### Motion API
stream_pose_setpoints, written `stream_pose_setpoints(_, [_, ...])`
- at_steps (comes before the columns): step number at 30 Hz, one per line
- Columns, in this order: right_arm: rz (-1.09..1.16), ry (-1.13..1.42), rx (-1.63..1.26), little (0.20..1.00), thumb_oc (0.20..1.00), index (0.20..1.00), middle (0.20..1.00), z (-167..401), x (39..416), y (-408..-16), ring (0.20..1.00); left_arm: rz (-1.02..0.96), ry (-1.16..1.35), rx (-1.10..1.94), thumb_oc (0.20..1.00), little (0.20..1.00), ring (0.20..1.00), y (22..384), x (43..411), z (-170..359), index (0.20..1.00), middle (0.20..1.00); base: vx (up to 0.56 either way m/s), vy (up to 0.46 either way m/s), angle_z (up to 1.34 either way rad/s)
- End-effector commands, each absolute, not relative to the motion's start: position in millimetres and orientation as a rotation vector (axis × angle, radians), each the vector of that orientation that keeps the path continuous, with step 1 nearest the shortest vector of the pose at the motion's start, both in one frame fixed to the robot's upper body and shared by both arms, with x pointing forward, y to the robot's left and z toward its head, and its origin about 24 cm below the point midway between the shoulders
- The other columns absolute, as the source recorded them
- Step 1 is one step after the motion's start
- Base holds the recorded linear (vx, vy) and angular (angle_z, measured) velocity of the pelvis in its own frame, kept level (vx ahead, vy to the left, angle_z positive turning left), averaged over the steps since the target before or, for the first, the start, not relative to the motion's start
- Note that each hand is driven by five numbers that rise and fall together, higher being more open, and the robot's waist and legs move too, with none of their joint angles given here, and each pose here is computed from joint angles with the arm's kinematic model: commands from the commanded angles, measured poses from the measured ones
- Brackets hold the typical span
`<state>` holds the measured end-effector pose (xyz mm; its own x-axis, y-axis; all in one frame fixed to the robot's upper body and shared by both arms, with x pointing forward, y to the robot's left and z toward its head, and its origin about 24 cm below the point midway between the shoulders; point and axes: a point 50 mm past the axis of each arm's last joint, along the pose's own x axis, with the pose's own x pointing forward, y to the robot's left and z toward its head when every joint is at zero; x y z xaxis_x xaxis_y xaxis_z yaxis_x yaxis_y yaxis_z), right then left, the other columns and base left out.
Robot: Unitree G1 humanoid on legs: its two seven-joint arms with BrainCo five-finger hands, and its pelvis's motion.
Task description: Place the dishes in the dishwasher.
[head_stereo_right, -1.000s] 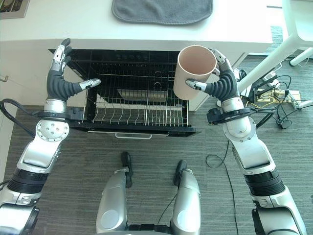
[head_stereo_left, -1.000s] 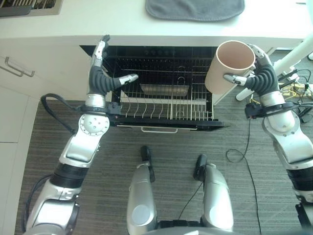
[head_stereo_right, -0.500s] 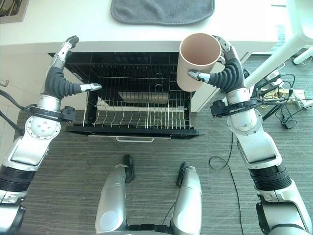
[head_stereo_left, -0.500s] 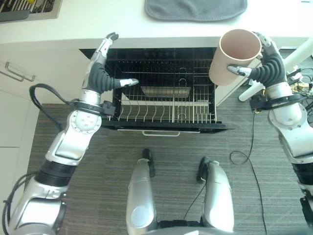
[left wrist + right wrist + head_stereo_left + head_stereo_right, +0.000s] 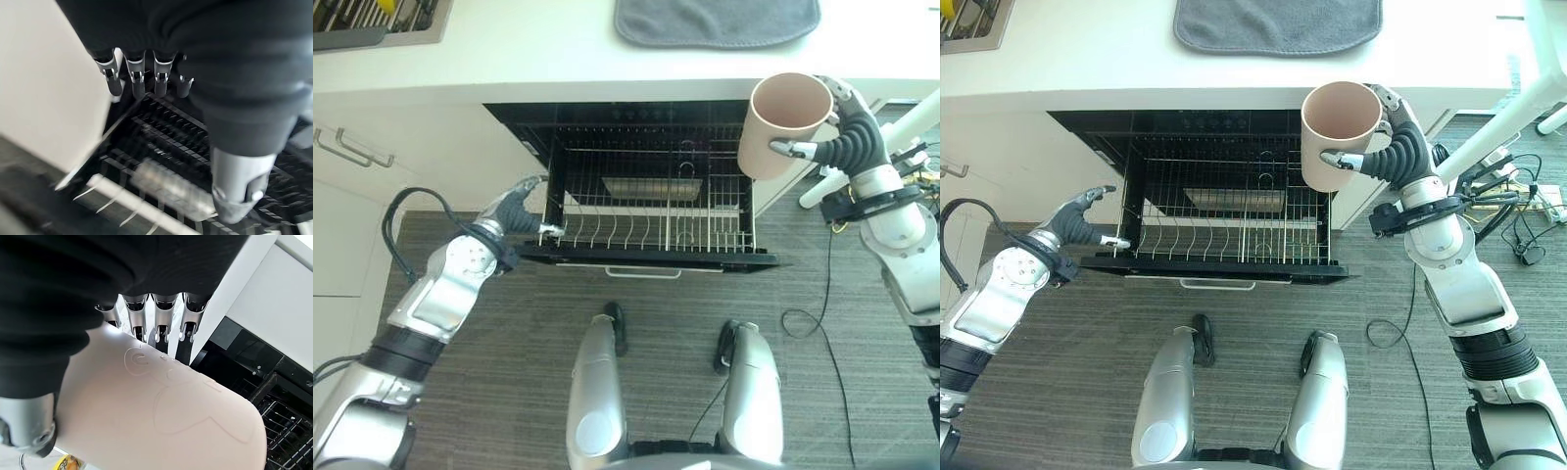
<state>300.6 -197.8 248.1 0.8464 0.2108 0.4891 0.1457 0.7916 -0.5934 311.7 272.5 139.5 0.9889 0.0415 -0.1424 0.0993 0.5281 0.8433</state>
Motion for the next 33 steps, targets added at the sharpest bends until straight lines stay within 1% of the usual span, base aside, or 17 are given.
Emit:
stream_pose_setpoints(1, [0.044, -0.698, -0.651, 0.2, 0.2, 0.2, 0.2, 280, 297, -192, 0.2, -0.078, 0.158, 1.06, 1.0, 1.0, 1.0, 265, 312, 136, 1.0, 1.0, -0.02, 0.04, -0.06])
stream_pose_setpoints(4, [0.072, -0.703, -0.668, 0.2, 0.2, 0.2, 0.2, 287, 298, -186, 0.2, -0.169, 0.229, 1.119, 1.0, 1.0, 1.0, 260, 315, 126, 1.0, 1.0, -0.01, 0.058, -0.05])
stream_pose_setpoints(9, [0.088, -0.713, -0.703, 0.2, 0.2, 0.2, 0.2, 293, 297, -186, 0.2, -0.284, 0.302, 1.134, 1.0, 1.0, 1.0, 254, 310, 111, 1.0, 1.0, -0.04, 0.045, -0.09])
stream_pose_setpoints(22, [0.116, -0.741, -0.744, 0.2, 0.2, 0.2, 0.2, 304, 294, -184, 0.2, -0.376, 0.449, 1.153, 1.0, 1.0, 1.0, 254, 300, 78, 1.0, 1.0, -0.02, 0.024, -0.06])
stream_pose_setpoints(33, [0.128, -0.732, -0.764, 0.2, 0.2, 0.2, 0.2, 307, 295, -185, 0.2, -0.583, 0.666, 1.126, 1.0, 1.0, 1.0, 246, 275, 33, 1.0, 1.0, 0.0, 0.0, 0.0])
